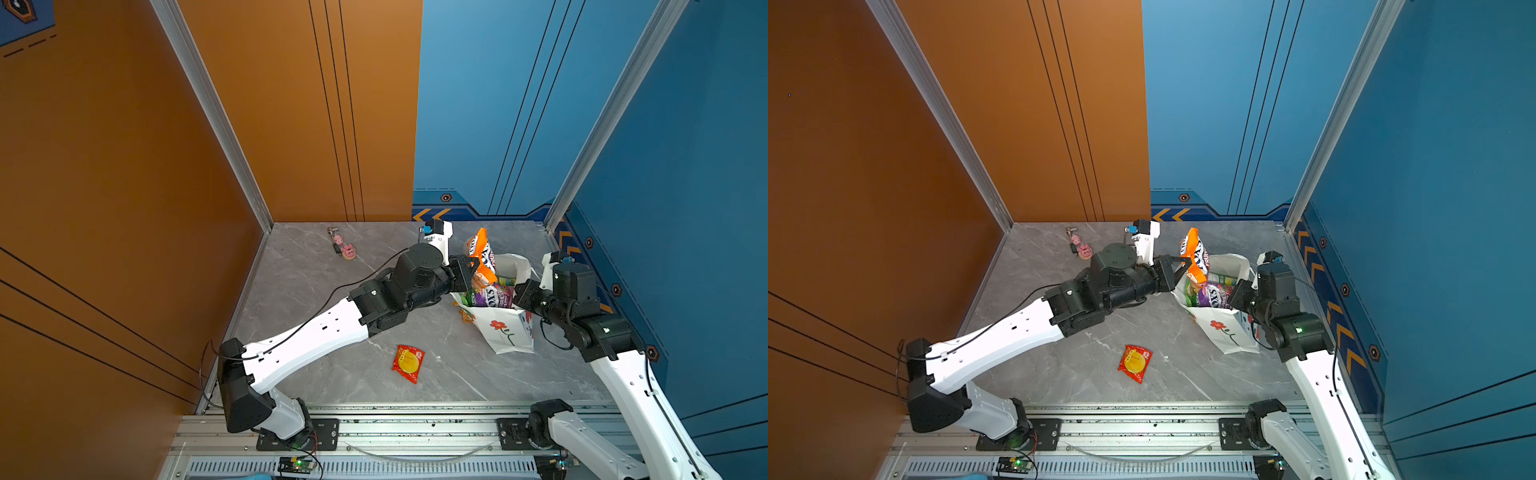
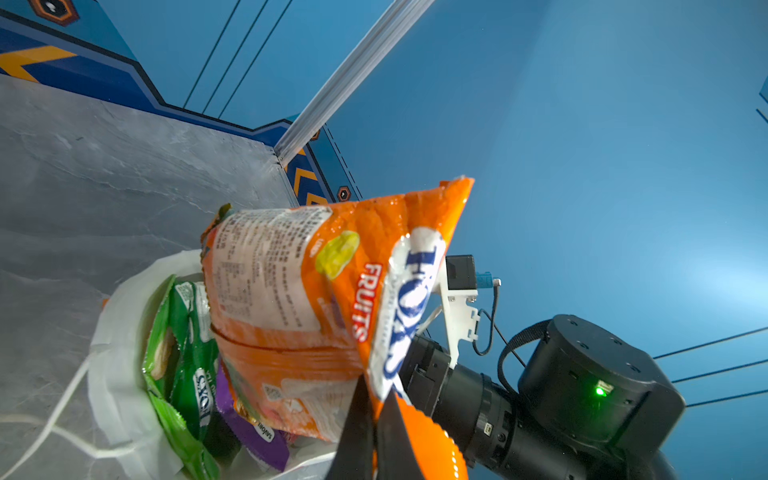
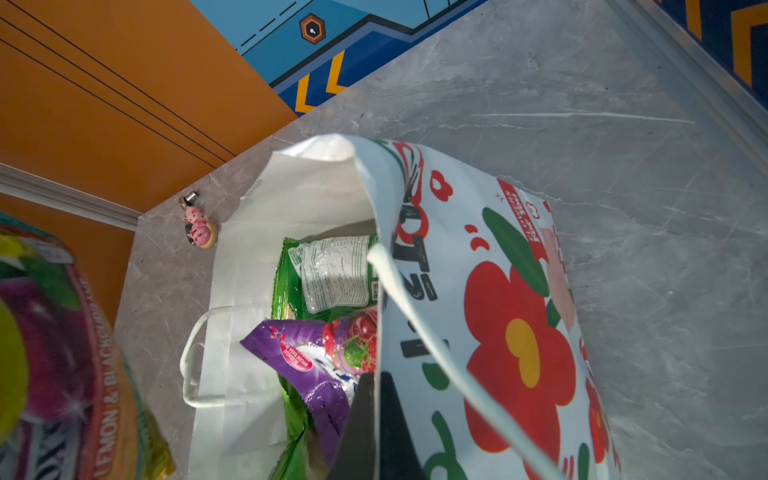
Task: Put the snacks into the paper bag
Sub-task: 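Carry the orange FOXS bag with the left gripper over the paper bag, then lower the orange FOXS bag into the paper bag and open the left gripper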
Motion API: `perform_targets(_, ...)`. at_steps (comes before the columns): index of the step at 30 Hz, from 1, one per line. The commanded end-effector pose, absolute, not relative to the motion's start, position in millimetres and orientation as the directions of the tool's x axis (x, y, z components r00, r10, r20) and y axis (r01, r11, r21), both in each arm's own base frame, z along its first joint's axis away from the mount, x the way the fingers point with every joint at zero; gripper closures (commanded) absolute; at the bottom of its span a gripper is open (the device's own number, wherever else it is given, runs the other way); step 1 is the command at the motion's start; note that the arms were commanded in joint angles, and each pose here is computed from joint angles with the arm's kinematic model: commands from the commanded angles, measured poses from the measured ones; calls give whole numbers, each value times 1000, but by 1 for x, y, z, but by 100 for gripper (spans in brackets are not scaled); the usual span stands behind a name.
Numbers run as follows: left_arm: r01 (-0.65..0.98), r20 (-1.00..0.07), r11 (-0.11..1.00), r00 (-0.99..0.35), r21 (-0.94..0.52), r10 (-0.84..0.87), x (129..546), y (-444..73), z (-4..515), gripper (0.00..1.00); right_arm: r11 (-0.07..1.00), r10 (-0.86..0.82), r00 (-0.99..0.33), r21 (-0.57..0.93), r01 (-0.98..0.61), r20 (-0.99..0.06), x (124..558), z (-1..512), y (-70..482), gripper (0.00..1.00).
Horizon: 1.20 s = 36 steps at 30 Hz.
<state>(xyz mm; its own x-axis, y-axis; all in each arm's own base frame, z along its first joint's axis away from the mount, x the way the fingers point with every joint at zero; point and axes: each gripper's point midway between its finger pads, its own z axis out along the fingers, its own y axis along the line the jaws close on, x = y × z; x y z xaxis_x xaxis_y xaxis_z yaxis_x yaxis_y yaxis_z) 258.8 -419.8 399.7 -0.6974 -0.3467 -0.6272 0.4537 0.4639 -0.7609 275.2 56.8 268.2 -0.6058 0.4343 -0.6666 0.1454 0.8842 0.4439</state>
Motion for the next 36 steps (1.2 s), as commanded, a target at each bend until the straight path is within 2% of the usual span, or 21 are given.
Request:
perform_targets(1,508,-611,344,-697,-790,-376,248,-430,440,100,879,425,-505,475,33,-751,287,316,65,100)
perform_targets(10,498,-570,282,-754,-820,-327,244,-462,429,100,879,425,-500,475,29,-755,286,321,65,100)
perform_targets(24,420,-484,255,-823,-871,-297,265,-486,391,100,879,424,-496,476,23,-758,285,323,65,100)
perform_targets(36,352,-458,340,-833,-872,-311,290,-475,346,100,883,422,-486,468,30,-765,281,325,62,100)
